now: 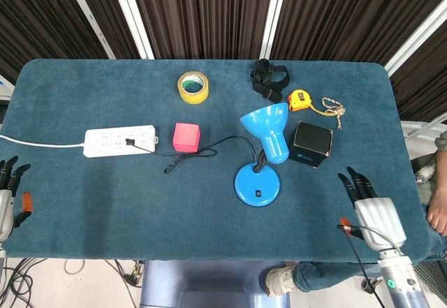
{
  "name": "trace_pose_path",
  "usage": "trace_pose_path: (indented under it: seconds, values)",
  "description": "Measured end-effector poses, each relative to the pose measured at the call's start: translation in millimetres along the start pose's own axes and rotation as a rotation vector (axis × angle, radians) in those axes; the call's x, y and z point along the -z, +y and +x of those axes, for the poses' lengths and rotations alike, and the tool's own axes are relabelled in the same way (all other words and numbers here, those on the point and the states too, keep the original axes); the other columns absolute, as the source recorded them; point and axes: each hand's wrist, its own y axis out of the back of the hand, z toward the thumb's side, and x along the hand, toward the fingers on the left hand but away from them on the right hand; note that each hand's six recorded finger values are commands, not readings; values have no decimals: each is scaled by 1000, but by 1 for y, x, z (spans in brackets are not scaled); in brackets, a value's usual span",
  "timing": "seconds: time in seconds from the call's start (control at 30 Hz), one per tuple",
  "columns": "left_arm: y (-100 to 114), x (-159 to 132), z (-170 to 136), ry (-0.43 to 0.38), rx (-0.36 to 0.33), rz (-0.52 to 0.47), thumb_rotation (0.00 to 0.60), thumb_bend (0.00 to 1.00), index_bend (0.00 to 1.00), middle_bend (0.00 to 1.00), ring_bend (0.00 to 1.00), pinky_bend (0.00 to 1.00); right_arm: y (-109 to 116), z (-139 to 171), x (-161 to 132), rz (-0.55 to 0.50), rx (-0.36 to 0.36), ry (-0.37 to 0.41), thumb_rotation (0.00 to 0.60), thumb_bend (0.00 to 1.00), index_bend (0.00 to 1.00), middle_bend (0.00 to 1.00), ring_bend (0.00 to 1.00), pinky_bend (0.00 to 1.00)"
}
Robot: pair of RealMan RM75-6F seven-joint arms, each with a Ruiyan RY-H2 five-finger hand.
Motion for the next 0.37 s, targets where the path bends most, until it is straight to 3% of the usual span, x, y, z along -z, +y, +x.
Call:
trace_pose_path:
  seconds: [0.2, 0.37]
  values:
    - [1, -1, -1, -4, -3, 2, 600, 627, 173, 29, 0, 18, -2, 28, 36, 6, 98, -23, 600, 288, 83, 15, 95, 1000]
    - [0, -1, -1, -4, 0, 8, 600, 627, 173, 29, 0, 14, -8, 35, 43, 40, 115, -23, 600, 288, 83, 12, 88, 1000]
